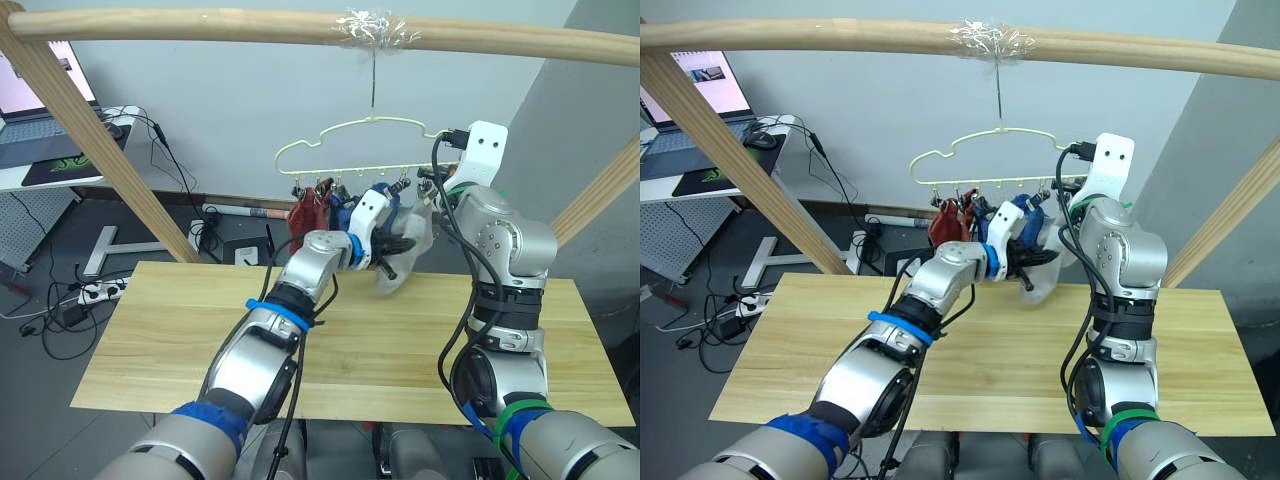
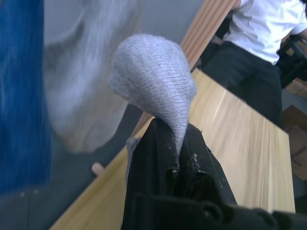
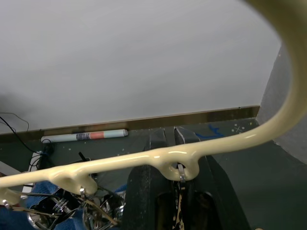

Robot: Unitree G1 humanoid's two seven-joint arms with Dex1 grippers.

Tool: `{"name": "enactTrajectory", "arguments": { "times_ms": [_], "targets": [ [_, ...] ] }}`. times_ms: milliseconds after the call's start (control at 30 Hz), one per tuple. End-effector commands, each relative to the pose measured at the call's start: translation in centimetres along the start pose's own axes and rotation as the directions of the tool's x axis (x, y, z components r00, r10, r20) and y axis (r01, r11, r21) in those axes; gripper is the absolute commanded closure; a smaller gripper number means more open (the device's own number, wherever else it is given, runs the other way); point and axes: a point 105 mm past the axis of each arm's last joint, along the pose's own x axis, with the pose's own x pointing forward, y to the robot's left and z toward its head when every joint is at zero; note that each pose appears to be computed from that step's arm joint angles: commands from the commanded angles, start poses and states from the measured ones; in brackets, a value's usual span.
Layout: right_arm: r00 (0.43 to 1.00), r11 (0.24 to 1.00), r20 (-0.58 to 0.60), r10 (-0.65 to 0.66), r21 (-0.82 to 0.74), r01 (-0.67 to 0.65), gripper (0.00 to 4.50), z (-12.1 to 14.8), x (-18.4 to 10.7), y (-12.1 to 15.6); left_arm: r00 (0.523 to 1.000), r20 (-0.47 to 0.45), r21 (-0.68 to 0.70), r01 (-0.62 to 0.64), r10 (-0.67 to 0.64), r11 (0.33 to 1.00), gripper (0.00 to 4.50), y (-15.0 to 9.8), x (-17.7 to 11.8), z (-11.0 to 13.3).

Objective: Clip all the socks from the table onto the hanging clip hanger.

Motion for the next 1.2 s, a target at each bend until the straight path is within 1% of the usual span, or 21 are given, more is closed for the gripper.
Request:
{"name": "enactTrajectory", "arguments": {
  "times_ms": [33,233,600,1000,1200],
  "targets": [
    [0.992,0.998,0.111,0.056,0.003,-0.057,4.50,3.2,-1.1,1.3,0.998,0.055,0.037,0.009,-0.011,0.999,4.47,-0.3,0.7,2.0],
    [0.993,0.998,0.107,0.058,0.008,-0.060,4.50,3.1,-1.3,1.4,0.997,0.067,0.050,0.018,-0.022,0.999,4.47,-0.5,1.3,2.7],
    [0.993,0.998,0.098,0.067,0.011,-0.068,4.50,2.9,-1.4,1.6,0.995,0.101,0.046,-0.008,0.003,0.999,4.47,-0.2,1.7,3.9],
    [0.994,0.998,0.086,0.066,0.008,-0.067,4.50,2.5,-1.5,1.6,0.986,0.168,0.021,-0.022,0.018,1.000,4.47,0.1,1.7,5.9],
    [0.994,0.998,0.083,0.064,0.007,-0.064,4.50,2.4,-1.5,1.5,0.986,0.167,0.027,-0.018,0.013,0.999,4.47,0.0,1.7,5.9]
  ]
}}
